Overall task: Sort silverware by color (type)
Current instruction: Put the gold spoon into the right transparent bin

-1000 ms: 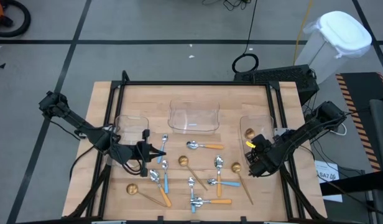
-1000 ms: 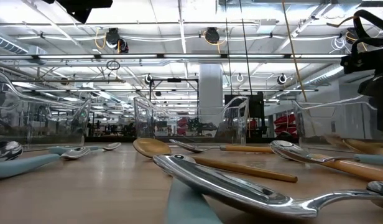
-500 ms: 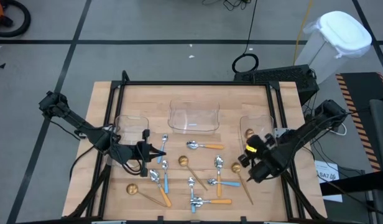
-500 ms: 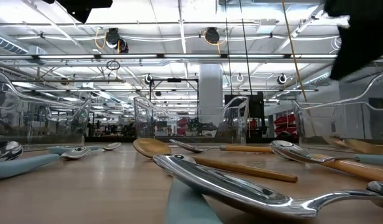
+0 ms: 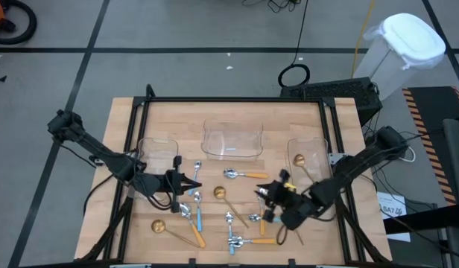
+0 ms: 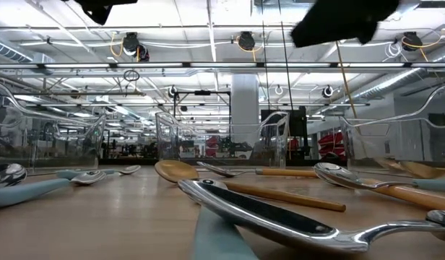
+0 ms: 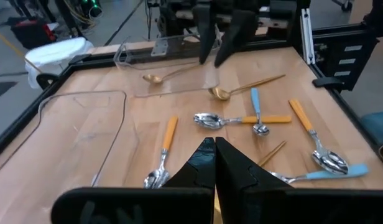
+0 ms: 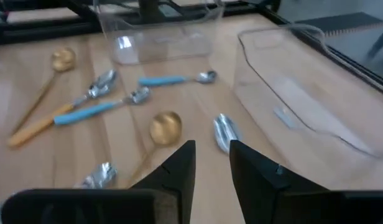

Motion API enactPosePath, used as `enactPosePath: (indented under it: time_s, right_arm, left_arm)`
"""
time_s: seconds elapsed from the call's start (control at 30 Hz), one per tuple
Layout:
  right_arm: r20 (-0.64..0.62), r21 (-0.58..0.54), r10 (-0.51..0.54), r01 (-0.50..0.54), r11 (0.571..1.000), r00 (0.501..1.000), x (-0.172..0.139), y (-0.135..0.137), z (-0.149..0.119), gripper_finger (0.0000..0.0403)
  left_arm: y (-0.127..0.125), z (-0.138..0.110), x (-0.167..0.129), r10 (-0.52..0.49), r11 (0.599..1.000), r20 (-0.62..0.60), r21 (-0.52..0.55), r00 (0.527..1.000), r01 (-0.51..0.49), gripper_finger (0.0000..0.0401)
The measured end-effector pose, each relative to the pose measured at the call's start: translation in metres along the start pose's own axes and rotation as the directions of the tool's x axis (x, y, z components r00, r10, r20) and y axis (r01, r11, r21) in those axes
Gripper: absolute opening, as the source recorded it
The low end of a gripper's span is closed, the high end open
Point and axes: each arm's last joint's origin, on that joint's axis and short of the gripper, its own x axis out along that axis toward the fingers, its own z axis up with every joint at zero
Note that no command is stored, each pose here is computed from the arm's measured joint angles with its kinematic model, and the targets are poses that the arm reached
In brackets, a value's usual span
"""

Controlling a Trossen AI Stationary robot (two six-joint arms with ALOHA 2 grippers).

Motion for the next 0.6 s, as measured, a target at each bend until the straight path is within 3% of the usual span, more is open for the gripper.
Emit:
enactPosePath:
  time_s: [0.13, 0.3, 0.43, 0.6]
  right_arm:
    - [-0.032, 0.004, 0.07, -0.07, 0.998, 0.997, 0.029, 0.007, -0.002, 0.0093]
    - [-0.112, -0.048, 0.085, -0.091, 0.995, 0.99, 0.064, 0.018, -0.003, 0.0093]
    - [-0.173, -0.097, 0.108, -0.126, 0.987, 0.979, 0.092, 0.032, -0.007, 0.0093]
    - [-0.218, -0.115, 0.069, -0.095, 0.989, 0.973, 0.117, 0.042, -0.017, 0.0107]
  left_arm:
    - [-0.002, -0.007, 0.011, 0.017, 0.999, -0.041, 0.036, 0.999, -0.016, 0.0001]
    - [-0.004, -0.013, 0.018, 0.027, 0.999, -0.071, 0.047, 0.997, -0.024, 0.0001]
    - [-0.005, -0.014, 0.018, 0.022, 1.0, -0.08, 0.017, 0.997, -0.02, 0.0001]
    - [-0.012, -0.019, 0.013, -0.002, 0.998, -0.117, -0.058, 0.993, -0.004, 0.0001]
